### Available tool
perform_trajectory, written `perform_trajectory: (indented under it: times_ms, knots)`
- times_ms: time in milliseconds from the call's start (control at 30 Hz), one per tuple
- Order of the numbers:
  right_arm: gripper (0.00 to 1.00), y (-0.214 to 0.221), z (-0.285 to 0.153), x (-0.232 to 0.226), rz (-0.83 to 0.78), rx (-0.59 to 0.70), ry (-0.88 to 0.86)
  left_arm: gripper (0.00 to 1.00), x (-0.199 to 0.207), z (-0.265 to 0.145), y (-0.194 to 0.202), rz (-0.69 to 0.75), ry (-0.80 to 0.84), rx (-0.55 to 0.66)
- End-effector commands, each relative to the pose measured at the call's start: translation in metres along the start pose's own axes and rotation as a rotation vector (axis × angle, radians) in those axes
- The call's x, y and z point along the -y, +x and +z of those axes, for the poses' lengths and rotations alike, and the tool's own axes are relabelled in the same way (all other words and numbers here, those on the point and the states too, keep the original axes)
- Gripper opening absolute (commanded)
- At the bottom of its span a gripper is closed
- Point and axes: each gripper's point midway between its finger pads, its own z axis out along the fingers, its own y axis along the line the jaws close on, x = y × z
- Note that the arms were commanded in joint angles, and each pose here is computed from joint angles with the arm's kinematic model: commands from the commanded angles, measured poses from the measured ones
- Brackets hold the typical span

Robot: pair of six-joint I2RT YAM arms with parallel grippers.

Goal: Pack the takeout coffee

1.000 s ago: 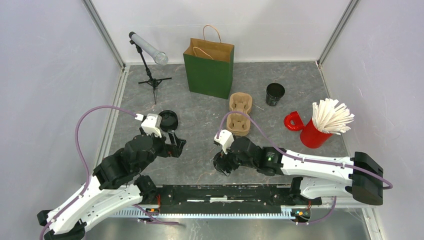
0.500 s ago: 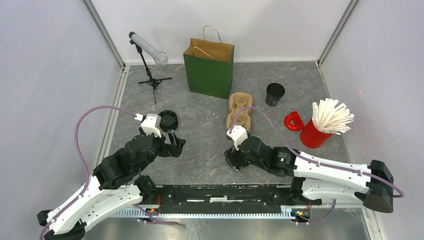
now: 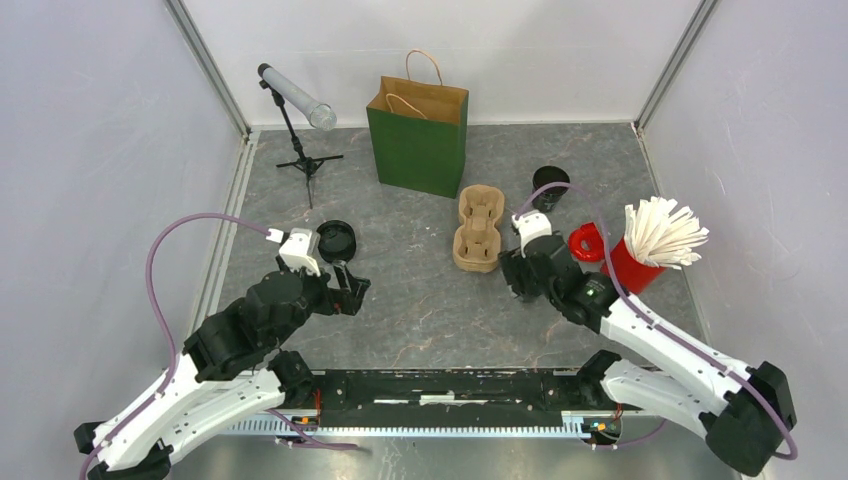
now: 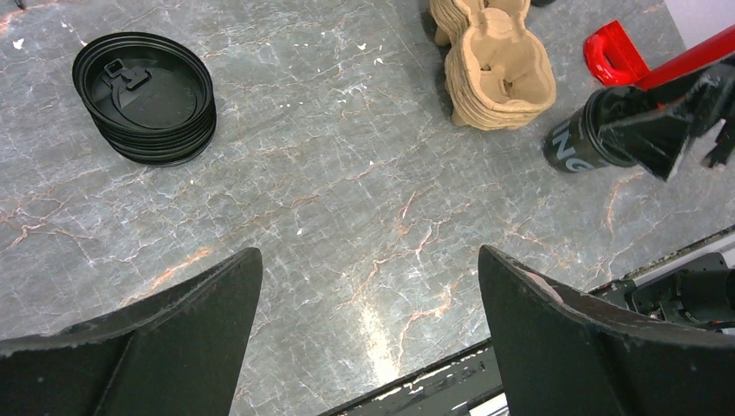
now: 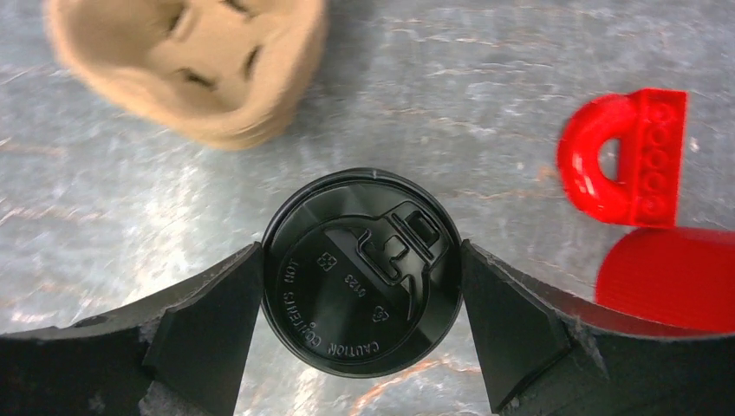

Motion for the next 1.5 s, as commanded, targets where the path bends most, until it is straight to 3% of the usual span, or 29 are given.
perform_trajectory:
  times_ms: [0, 233, 467, 1100, 1300, 1467]
  knots:
    - [0.88, -0.014, 0.014, 0.027, 0.030, 0.031, 0.040, 1.00, 0.002, -0.004, -0.010, 0.021, 0.021, 0.039]
    - [0.88, -0.013, 0.032, 0.051, 0.125, 0.023, 0.024, 1.00, 0.001, -0.004, -0.010, 0.023, 0.013, 0.038]
    - [0.98, -0.021, 0.031, 0.058, 0.141, 0.037, 0.030, 1.00, 0.000, -0.004, -0.010, 0.023, 0.006, 0.040]
    - [0.98, -0.037, 0.009, 0.073, 0.139, 0.082, 0.090, 1.00, 0.000, -0.003, -0.010, 0.027, 0.006, 0.037]
    - [0.98, -0.060, -0.006, 0.069, 0.154, 0.145, 0.052, 1.00, -0.001, -0.003, -0.010, 0.024, 0.003, 0.038]
    - [0.98, -0.108, -0.017, 0.059, 0.188, 0.269, -0.028, 1.00, -0.002, -0.003, -0.008, 0.030, -0.004, 0.029]
